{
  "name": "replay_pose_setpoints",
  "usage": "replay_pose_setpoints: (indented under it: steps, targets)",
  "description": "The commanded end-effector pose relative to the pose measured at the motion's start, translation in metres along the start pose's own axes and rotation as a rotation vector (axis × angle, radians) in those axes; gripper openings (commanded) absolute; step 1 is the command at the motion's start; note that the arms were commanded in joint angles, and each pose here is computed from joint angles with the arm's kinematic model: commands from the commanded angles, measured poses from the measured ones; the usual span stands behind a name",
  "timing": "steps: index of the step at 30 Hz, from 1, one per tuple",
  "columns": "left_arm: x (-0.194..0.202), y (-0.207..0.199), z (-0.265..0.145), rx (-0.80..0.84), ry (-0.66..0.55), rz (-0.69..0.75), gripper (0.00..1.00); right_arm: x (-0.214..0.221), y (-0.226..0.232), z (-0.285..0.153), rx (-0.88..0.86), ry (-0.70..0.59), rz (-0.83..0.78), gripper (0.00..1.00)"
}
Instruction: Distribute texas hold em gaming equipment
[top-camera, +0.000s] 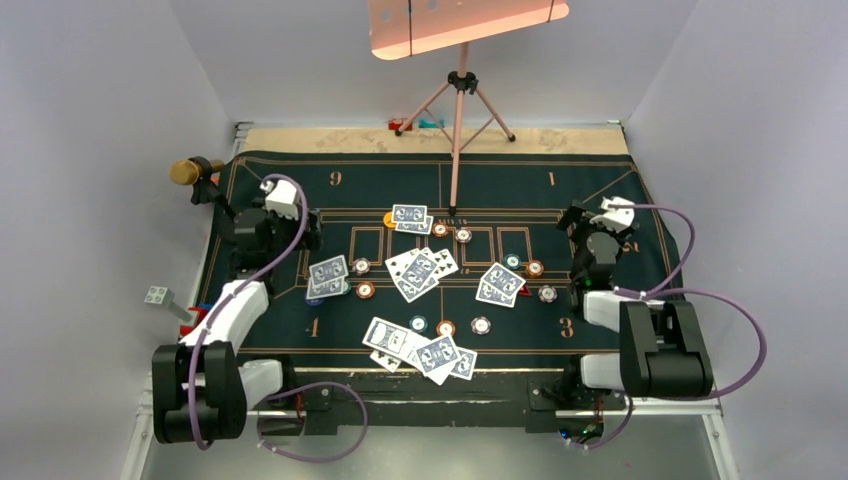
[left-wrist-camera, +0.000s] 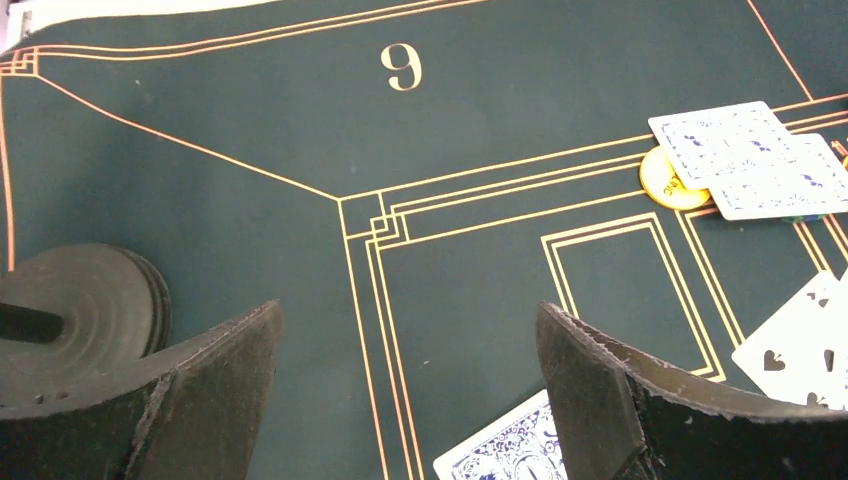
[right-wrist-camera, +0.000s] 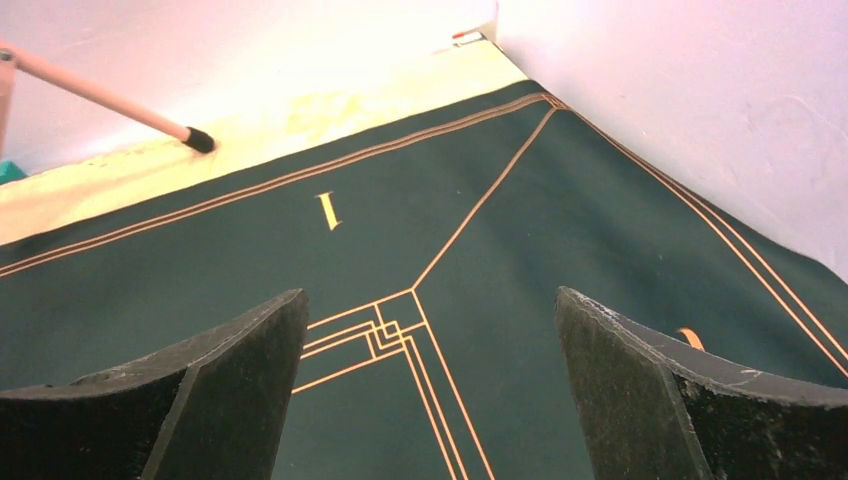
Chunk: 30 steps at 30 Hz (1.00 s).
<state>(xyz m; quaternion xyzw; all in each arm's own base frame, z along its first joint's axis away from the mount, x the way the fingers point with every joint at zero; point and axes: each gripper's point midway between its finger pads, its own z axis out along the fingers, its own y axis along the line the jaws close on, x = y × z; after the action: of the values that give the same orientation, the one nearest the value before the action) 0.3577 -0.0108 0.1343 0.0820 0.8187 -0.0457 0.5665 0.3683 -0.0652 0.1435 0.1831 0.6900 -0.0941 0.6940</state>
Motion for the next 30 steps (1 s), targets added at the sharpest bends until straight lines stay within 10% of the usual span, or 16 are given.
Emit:
replay_pose_setpoints:
  steps: [1,16,30]
  targets:
    - [-0.029,-0.006,0.006,0.044,-0.184,0.031,1.00,-0.020,0.011,-0.006,-0.064,-0.147,0.000,0.97]
    - [-0.001,-0.008,0.036,0.101,-0.023,0.011,0.89,-0.017,0.021,0.004,-0.056,-0.101,-0.031,0.98]
    - [0.005,-0.025,0.005,0.148,-0.138,0.092,0.90,-0.018,0.018,0.002,-0.041,-0.107,-0.020,0.98]
